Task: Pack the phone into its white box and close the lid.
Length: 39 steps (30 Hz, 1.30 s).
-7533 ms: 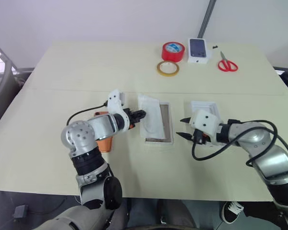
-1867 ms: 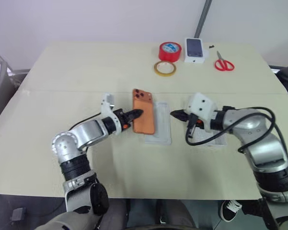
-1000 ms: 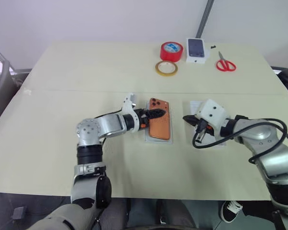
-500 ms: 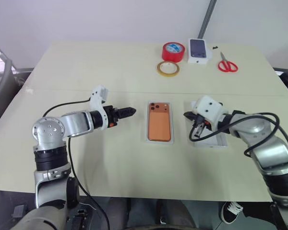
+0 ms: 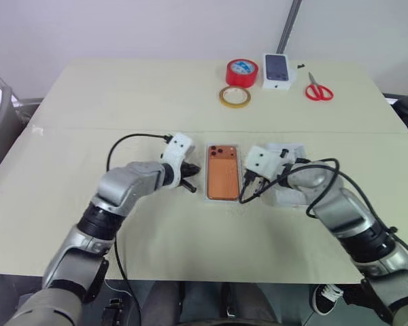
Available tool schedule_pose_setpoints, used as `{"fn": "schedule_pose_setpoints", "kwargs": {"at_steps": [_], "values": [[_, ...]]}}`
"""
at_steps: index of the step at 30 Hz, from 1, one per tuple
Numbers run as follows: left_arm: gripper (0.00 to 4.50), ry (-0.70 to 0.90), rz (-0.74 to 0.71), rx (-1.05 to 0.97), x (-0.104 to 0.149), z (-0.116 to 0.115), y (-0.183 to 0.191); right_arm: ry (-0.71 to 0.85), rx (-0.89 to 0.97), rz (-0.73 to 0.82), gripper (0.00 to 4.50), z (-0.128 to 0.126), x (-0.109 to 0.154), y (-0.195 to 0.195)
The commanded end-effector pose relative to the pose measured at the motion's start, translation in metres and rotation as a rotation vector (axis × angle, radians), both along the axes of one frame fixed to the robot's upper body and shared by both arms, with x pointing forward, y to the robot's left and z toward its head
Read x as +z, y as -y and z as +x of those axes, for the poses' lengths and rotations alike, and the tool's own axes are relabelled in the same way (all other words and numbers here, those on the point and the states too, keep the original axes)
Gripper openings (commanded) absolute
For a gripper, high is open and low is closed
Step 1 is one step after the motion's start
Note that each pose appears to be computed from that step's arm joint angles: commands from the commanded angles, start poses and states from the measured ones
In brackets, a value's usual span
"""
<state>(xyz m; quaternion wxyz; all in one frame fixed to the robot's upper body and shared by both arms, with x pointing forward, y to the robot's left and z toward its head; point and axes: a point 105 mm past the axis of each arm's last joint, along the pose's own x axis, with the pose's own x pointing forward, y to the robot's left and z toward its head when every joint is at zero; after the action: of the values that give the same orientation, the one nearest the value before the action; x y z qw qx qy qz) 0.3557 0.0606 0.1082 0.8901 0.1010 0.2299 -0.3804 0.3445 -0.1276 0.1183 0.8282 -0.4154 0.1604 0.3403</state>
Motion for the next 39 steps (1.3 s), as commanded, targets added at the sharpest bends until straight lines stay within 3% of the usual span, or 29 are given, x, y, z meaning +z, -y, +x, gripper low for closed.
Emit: {"fn": "schedule_pose_setpoints", "kwargs": {"at_steps": [1, 13, 21, 28, 39], "values": [[0.03, 0.040, 0.042, -0.071, 0.001, 0.000, 0.011, 0.038, 0.023, -0.003, 0.00, 0.002, 0.009, -0.008], [0.03, -0.051, -0.064, -0.316, 0.005, -0.028, 0.085, 0.000, 0.040, -0.020, 0.00, -0.022, 0.006, 0.004], [0.03, -0.131, -0.103, -0.495, 0.004, -0.059, 0.144, -0.055, -0.068, -0.088, 0.00, -0.053, 0.002, 0.050], [0.03, -0.172, -0.121, -0.543, 0.003, -0.071, 0.162, -0.088, -0.149, -0.119, 0.00, -0.069, -0.003, 0.077], [0.03, -0.178, -0.109, -0.522, 0.002, -0.067, 0.153, -0.088, -0.207, -0.135, 0.00, -0.070, -0.006, 0.096]]}}
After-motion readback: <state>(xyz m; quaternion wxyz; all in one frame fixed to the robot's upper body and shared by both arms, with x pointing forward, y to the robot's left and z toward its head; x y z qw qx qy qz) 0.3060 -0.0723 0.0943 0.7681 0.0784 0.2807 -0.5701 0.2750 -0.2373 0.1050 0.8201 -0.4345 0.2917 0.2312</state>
